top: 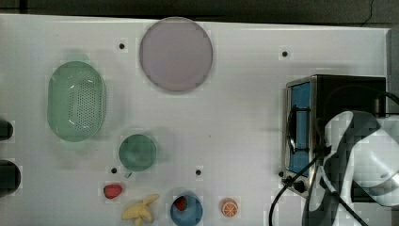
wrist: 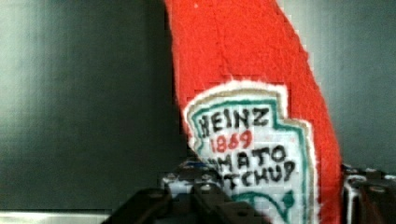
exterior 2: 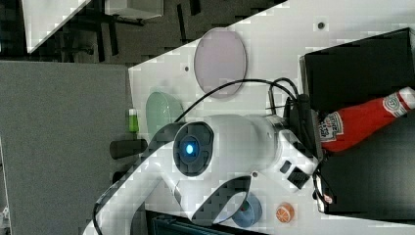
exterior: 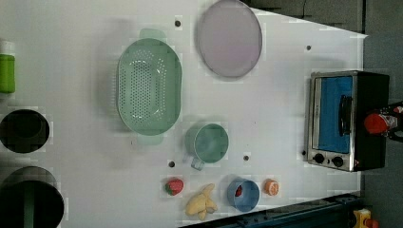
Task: Pick Ketchup from oven and place it on table.
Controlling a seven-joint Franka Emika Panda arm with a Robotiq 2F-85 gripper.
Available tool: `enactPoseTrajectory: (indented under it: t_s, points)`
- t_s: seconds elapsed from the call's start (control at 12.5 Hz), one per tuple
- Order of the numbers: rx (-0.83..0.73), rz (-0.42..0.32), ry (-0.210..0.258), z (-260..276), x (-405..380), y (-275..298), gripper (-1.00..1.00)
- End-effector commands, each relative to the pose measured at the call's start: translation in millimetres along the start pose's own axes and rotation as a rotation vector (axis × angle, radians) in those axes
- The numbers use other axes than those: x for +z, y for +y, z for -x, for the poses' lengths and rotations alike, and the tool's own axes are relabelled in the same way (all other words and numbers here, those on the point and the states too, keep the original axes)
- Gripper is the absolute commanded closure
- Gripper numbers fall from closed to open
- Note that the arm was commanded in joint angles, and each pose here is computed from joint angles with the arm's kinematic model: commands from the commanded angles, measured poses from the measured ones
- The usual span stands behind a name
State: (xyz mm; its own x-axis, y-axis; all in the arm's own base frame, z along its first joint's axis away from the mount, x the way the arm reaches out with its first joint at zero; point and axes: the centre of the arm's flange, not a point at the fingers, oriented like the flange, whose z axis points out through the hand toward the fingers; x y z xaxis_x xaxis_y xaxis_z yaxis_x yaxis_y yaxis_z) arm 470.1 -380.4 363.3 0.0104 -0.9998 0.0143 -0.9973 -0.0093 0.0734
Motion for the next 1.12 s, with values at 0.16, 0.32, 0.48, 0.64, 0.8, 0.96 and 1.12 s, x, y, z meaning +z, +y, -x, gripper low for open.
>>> enactPoseTrajectory:
  t_s: [0.16, 0.32, 0.48, 0.64, 0.8, 0.96, 1.12]
  points:
    - [-0.243, -0.123, 0.018, 125.3, -141.7, -79.1, -0.23]
    - [-0.390, -0.147, 0.003, 206.2, -152.6, -106.4, -0.23]
    - [-0.507, -0.133, -0.018, 273.8, -143.7, -122.4, -0.23]
    - [-0.632, -0.085, -0.052, 348.2, -116.3, -125.8, -0.23]
    - [-0.681, -0.039, -0.073, 379.2, -82.4, -118.2, -0.23]
    - [-0.682, -0.027, -0.066, 380.7, -44.2, -109.5, -0.23]
    - [-0.676, -0.026, -0.048, 375.6, -8.1, -98.5, -0.23]
